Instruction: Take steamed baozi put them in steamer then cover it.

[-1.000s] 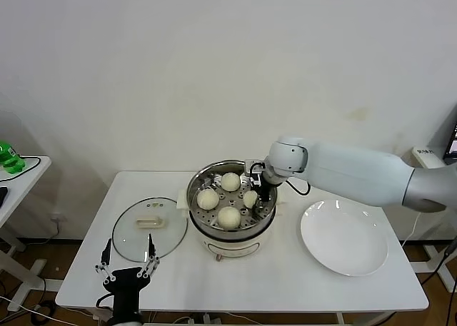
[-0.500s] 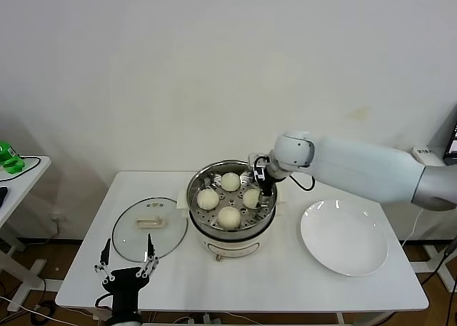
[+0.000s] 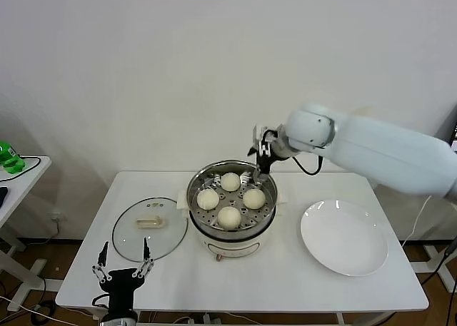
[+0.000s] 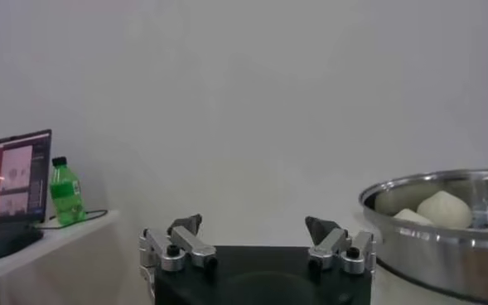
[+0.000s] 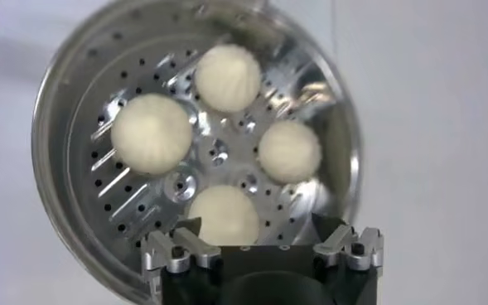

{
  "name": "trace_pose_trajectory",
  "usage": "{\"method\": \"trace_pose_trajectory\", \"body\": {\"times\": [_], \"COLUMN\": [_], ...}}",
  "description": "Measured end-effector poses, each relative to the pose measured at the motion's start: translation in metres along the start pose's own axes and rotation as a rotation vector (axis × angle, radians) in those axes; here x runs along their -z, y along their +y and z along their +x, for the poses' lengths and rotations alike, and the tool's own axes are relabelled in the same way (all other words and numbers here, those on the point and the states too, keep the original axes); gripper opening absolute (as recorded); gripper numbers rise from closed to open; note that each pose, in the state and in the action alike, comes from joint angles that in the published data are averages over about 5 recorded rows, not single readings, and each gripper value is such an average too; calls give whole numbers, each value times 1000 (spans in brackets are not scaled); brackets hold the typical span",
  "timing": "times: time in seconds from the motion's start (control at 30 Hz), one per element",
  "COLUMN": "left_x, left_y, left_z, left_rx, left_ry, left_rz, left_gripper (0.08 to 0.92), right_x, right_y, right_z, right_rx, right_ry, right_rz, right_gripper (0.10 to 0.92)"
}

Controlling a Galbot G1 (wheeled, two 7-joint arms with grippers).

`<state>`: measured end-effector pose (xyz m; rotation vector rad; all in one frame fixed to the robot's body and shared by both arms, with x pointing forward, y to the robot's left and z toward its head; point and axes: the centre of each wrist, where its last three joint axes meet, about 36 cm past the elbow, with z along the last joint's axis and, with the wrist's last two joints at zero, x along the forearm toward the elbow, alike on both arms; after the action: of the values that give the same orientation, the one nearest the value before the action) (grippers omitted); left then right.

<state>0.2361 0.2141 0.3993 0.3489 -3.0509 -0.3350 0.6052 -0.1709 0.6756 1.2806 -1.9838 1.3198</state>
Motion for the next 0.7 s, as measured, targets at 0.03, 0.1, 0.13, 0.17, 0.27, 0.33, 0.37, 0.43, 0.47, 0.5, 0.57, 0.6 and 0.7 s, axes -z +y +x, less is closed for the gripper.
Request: {"method": "trace_pose_trajectory", "body": {"times": [0.03,0.1,0.13,0.17,0.27,0.33,0.37,0.43,0.47,0.5,0.57,0.6,0.7], "left_x": [-2,-6,-8,-10,-16,-19,-21,-26,-28,-30,-35,-37,-43], "left_y": [1,4,4,5,6,6,6,7,8,9,11,12,16], "left_z": [-2,-5,-6,-7,-12,-14,-16,-18,-19,-21,-24,-25,-31], "left_rx": [-3,-13,-19,-25,-39,-48,-52,-59,-62,-64,-66,-66,-63], "left_ry": [4,11,14,17,21,24,24,24,23,22,17,14,2], "left_rz": [-8,-24,-31,-38,-55,-63,-68,-82,-90,-101,-125,-138,-185], "left_gripper": [823,823,823,823,823,823,823,823,823,823,823,823,823], "right_x": [-4,-14,-20,-26,-49,-63,-69,-78,-82,-85,-93,-97,-114], "right_y": [3,12,17,23,45,62,70,85,92,99,113,120,142], "right_z": [5,14,18,22,28,30,31,34,36,37,39,40,39], "right_rx": [-31,-99,-135,-172,-283,-355,-391,-462,-497,-531,-592,-622,-706], "right_ry": [-25,-79,-108,-136,-223,-283,-315,-380,-415,-450,-521,-556,-646], "right_rz": [-12,-40,-57,-73,-130,-168,-186,-216,-230,-243,-272,-290,-363], "right_gripper": [823,823,823,823,823,823,823,823,823,823,823,823,823]}}
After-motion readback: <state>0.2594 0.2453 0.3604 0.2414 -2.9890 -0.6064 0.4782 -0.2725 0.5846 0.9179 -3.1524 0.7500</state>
